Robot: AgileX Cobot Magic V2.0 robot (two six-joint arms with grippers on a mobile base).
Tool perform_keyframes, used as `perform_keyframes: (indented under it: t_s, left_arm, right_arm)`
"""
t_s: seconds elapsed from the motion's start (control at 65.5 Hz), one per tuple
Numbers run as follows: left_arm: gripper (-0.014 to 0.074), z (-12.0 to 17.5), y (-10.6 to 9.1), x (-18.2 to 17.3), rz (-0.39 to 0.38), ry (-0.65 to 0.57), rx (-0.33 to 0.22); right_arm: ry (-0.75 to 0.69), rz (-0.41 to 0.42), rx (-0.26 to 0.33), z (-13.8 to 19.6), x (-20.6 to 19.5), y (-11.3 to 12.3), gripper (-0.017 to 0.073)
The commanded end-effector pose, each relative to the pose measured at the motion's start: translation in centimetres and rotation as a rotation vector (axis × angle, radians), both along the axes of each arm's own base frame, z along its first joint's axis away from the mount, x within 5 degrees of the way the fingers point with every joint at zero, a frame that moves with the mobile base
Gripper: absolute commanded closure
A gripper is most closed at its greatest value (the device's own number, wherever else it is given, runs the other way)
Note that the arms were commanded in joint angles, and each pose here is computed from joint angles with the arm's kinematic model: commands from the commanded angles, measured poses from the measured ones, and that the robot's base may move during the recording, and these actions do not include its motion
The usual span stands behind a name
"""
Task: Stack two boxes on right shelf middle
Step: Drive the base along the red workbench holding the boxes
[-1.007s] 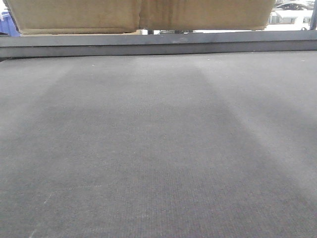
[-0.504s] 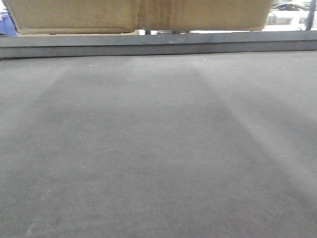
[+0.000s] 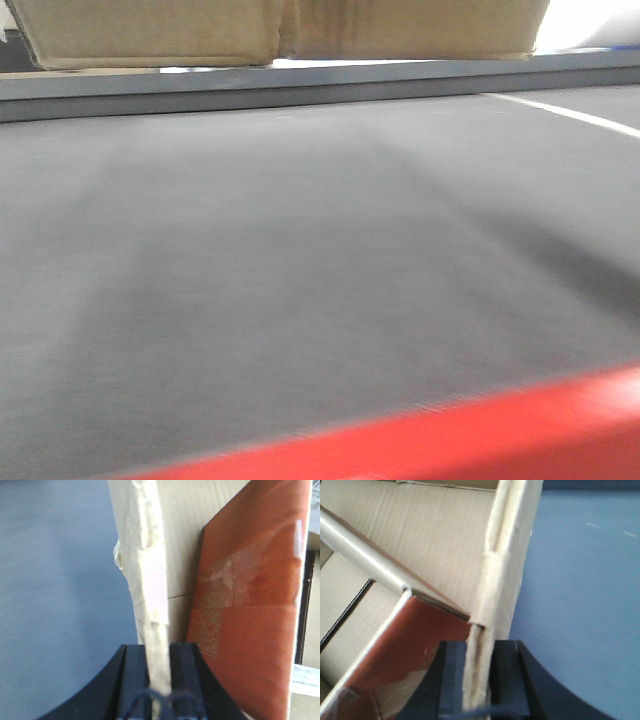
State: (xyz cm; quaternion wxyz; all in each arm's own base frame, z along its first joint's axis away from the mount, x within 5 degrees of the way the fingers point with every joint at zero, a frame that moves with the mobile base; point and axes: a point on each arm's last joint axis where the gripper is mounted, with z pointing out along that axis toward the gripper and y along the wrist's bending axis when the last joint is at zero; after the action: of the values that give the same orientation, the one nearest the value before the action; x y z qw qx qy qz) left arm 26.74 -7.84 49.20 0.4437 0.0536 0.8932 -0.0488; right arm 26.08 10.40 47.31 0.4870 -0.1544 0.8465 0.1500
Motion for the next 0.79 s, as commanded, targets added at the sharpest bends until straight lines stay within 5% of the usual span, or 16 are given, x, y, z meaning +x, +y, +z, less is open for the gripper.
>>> perform_keyframes:
  t_s: [0.0,0.778]
  left_arm:
    - [0.0705,1.08,0.22,-0.15,-0.001,-0.074,-0.011]
    - [0.0705,1.09,0.24,-0.15,0.0,-0.074,-0.01]
  right_arm:
    - [-0.067,-0.012,0.008,0.95,-0.15,-0.37,0.0712]
    - [-0.069,-0.012,0.008,0.96,-0.14,-0.37,0.0712]
